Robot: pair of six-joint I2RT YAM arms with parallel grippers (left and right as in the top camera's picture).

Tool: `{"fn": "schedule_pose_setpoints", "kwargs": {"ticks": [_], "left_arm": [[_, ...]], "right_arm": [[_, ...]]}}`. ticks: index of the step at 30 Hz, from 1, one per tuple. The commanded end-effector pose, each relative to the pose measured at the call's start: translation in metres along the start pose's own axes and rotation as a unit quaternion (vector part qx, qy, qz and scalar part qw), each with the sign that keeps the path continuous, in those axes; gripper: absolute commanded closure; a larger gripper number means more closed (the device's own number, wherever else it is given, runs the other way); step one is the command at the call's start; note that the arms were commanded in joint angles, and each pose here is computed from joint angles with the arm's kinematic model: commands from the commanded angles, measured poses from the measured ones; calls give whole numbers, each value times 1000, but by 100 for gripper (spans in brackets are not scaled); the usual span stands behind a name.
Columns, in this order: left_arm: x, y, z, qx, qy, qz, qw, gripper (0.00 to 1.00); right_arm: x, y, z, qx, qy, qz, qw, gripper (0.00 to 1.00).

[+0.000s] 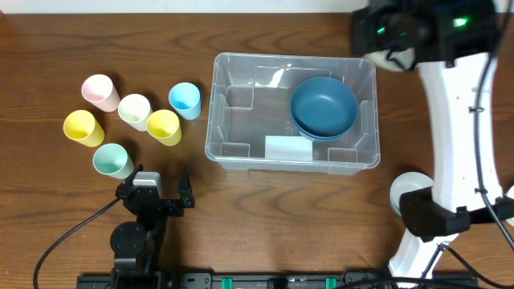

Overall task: Pack container
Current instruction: 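Carry the cream bowl over the bin and lower onto the stack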

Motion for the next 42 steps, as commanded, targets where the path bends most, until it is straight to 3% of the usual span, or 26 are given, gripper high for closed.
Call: {"fn": "schedule_pose_setpoints", "kwargs": {"ticks": [1,14,32,34,38,42], "left_arm": [[-3,2,12,-4,16,-6,1000,2],[-3,2,12,-4,16,-6,1000,2],[-3,2,12,-4,16,-6,1000,2],[-3,2,12,-4,16,-6,1000,2],[-3,2,12,-4,16,-6,1000,2],[-3,2,12,-4,16,-6,1000,2]], "right_arm": [[-30,28,14,41,63,-6,997,98],[-118,55,79,66,206,16,976,99],[-177,67,96,102,170,-40,979,95],[-180,69,99,103,174,-45,978,89],[-182,75,106,117,184,-53,974,50],[-179,84,107,131,185,-59,972,45]]}}
Point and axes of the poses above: each gripper's point midway between its finger pads, its own x axis back along the fingers, its own y axis along the line the jaws close on, z = x × y, the point moved 8 cm from there along x, back along the fingers, and after that the axes turned 3 degrees about x, right-handed, at the moved point
